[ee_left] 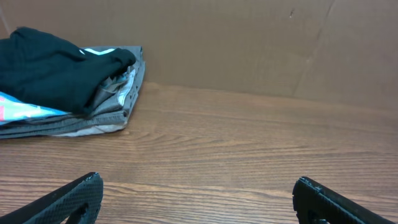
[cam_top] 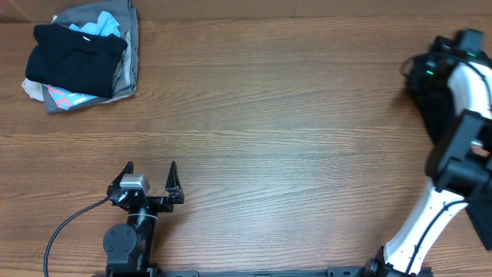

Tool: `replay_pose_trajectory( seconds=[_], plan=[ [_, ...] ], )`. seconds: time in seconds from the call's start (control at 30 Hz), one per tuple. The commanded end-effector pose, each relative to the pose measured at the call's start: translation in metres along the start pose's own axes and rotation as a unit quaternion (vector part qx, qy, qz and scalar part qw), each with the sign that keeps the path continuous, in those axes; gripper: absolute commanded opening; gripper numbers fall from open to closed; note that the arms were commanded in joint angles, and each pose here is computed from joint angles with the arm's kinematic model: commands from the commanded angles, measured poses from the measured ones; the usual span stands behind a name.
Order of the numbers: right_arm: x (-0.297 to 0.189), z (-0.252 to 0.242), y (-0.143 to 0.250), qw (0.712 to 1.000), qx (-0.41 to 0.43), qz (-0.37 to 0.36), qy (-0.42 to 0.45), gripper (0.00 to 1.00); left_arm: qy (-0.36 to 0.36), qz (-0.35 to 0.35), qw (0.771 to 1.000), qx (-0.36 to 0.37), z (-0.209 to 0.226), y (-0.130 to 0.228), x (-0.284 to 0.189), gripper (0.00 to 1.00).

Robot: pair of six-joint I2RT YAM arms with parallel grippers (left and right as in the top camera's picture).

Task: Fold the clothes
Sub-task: 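Lift and drag the T-shirt leftward to the table center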

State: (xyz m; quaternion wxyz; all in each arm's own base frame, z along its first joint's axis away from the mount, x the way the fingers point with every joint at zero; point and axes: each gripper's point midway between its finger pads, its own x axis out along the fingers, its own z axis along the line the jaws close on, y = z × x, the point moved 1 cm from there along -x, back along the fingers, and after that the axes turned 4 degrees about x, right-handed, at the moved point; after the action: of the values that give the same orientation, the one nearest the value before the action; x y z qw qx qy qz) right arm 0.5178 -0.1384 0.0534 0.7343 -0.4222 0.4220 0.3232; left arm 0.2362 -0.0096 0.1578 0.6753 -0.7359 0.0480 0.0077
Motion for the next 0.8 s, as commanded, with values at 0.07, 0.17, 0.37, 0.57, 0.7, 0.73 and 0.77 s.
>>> replay_pose_trajectory(
  seconds=[0.07, 0.17, 0.37, 0.57, 0.7, 0.73, 0.77],
  plan=[
    [-0.027, 0.139, 0.005, 0.991, -0.093, -0.025, -0.091, 0.04, -0.008, -0.002, 1.0, 0.009, 0.003, 0.0, 0.0, 1.0],
    [-0.024, 0.193, 0.03, 0.985, -0.128, -0.011, -0.115, 0.04, -0.008, -0.002, 1.0, 0.009, 0.003, 0.0, 0.0, 1.0],
    [-0.014, 0.294, 0.111, 0.962, -0.221, 0.041, -0.154, 0.04, -0.008, -0.002, 1.0, 0.009, 0.003, 0.0, 0.0, 1.0],
    [-0.02, 0.387, 0.212, 0.928, -0.304, 0.081, -0.2, 0.04, -0.008, -0.002, 1.0, 0.009, 0.003, 0.0, 0.0, 1.0],
    [-0.035, 0.432, 0.282, 0.905, -0.343, 0.107, -0.226, 0.04, -0.008, -0.002, 1.0, 0.009, 0.003, 0.0, 0.0, 1.0],
    [-0.038, 0.441, 0.298, 0.899, -0.357, 0.11, -0.231, 0.04, -0.008, -0.002, 1.0, 0.009, 0.003, 0.0, 0.0, 1.0],
    [-0.041, 0.447, 0.31, 0.896, -0.363, 0.111, -0.229, 0.04, -0.008, -0.002, 1.0, 0.009, 0.003, 0.0, 0.0, 1.0]
  ],
)
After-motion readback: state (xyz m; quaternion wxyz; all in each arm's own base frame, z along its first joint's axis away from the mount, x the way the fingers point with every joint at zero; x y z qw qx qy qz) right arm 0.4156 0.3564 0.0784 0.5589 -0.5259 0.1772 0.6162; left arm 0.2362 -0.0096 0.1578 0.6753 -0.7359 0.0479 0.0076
